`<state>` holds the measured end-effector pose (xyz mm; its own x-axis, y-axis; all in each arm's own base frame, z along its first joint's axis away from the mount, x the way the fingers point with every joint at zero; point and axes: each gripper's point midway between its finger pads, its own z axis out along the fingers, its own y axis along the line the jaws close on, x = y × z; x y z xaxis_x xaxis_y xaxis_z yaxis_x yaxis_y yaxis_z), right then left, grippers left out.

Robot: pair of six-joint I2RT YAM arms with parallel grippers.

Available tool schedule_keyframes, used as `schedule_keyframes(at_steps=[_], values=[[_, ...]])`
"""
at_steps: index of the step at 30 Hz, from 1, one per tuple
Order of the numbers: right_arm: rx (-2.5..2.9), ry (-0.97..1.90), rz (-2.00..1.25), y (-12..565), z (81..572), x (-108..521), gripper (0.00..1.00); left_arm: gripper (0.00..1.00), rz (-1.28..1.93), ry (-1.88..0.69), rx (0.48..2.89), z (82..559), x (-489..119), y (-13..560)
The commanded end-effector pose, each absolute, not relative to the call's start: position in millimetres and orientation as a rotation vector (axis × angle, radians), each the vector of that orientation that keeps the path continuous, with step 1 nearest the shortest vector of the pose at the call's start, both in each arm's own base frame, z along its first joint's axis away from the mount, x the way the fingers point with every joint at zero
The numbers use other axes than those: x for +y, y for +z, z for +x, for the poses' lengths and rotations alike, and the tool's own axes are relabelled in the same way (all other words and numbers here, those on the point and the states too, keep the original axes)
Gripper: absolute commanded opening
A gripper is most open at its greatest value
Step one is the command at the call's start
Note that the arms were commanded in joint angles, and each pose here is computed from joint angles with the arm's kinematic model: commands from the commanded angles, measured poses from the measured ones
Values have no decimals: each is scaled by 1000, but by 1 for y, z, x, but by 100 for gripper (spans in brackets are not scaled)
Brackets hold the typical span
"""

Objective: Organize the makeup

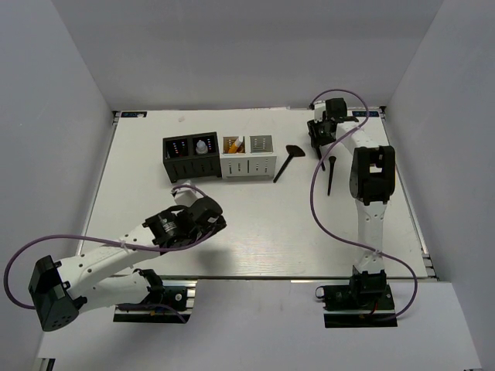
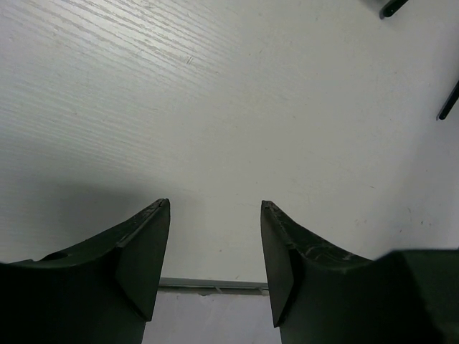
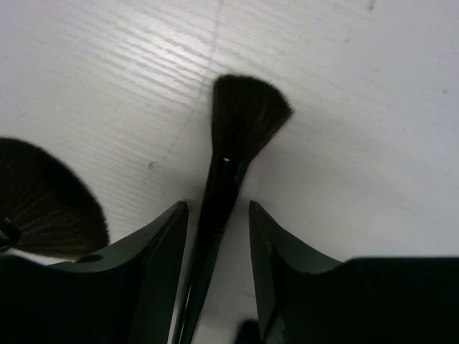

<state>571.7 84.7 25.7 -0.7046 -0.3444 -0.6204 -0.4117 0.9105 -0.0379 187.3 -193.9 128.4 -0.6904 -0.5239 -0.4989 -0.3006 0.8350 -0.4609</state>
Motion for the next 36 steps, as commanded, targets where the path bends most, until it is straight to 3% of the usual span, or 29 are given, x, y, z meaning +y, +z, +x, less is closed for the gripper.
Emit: schedule_keyframes(at_steps=[1, 7, 14, 20, 27, 31, 36], values=[[2399, 86, -563, 27, 582, 85, 45, 64, -598, -475, 2356, 192, -198, 142], [2448, 101, -580, 14, 572, 82, 30, 63, -599, -466, 2346, 193, -197, 145], [2415, 229, -612, 40, 566, 96, 0, 63, -587, -482, 2351, 193, -200, 145], [2191, 492, -629, 140, 569, 129, 0, 63, -590, -510, 2344, 192, -200, 146], [1723, 962, -775, 277, 516, 197, 0, 63, -589, -520, 2339, 191, -200, 145], [1450, 1144, -914, 322, 471, 237, 0, 63, -582, -532, 2339, 193, -203, 145], [1261, 1350, -998, 326, 442, 274, 0, 63, -573, -524, 2339, 193, -203, 147]])
